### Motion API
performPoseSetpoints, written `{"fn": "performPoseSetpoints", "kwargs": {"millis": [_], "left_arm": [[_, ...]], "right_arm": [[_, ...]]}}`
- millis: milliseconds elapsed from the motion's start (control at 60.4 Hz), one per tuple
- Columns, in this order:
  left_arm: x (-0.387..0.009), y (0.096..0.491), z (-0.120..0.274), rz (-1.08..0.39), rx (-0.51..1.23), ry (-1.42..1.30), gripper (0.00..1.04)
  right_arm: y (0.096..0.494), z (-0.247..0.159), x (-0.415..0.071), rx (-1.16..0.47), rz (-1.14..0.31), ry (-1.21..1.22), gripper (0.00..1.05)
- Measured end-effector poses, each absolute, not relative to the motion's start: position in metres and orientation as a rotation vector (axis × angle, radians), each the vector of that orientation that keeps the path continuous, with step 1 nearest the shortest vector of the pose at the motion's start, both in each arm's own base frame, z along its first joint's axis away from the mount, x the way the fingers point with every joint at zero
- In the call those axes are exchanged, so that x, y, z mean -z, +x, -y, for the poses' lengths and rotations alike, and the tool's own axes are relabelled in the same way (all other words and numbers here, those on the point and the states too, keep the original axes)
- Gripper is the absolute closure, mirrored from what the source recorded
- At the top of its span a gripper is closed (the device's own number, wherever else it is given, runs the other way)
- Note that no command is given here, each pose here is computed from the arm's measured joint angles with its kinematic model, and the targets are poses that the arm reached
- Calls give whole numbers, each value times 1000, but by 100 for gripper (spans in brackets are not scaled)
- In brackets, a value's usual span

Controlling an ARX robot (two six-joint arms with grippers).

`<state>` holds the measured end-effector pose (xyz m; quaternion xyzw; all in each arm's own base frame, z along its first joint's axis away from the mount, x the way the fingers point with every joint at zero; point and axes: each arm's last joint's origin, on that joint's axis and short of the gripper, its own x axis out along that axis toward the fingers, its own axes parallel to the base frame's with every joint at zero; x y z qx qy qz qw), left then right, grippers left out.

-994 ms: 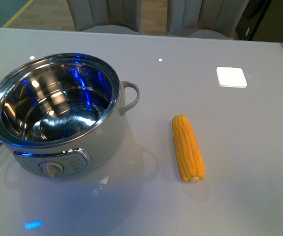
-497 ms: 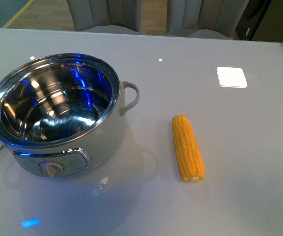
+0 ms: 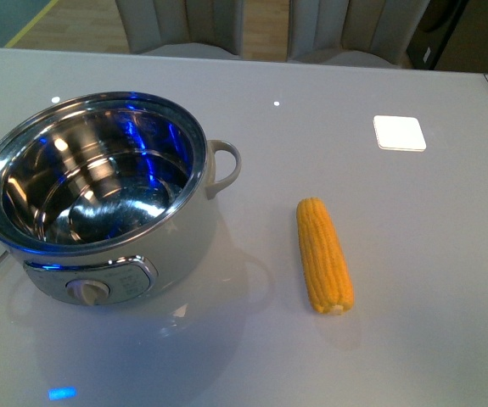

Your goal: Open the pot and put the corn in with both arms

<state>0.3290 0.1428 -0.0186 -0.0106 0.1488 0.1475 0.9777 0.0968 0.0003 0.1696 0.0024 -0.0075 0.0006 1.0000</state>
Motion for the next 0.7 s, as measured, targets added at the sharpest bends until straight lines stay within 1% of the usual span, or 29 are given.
{"fn": "performPoseSetpoints", "kwargs": {"millis": [232,431,596,679,696], "left_arm": [[-9,322,-154,-267,-328,-28,7],[-48,307,-157,-217,-316,-56,7],[-88,282,-145,-169,-240,-62,7],[-104,263,-134,-166,-202,-85,7],[-110,255,-129,-163,-190,-94,7]], "right_arm": [[97,0,-170,-1,15,5,9],[97,0,-170,-1,15,5,9],[97,0,-170,-1,15,5,9],[97,0,-170,-1,15,5,9],[97,0,-170,-1,15,5,9]]}}
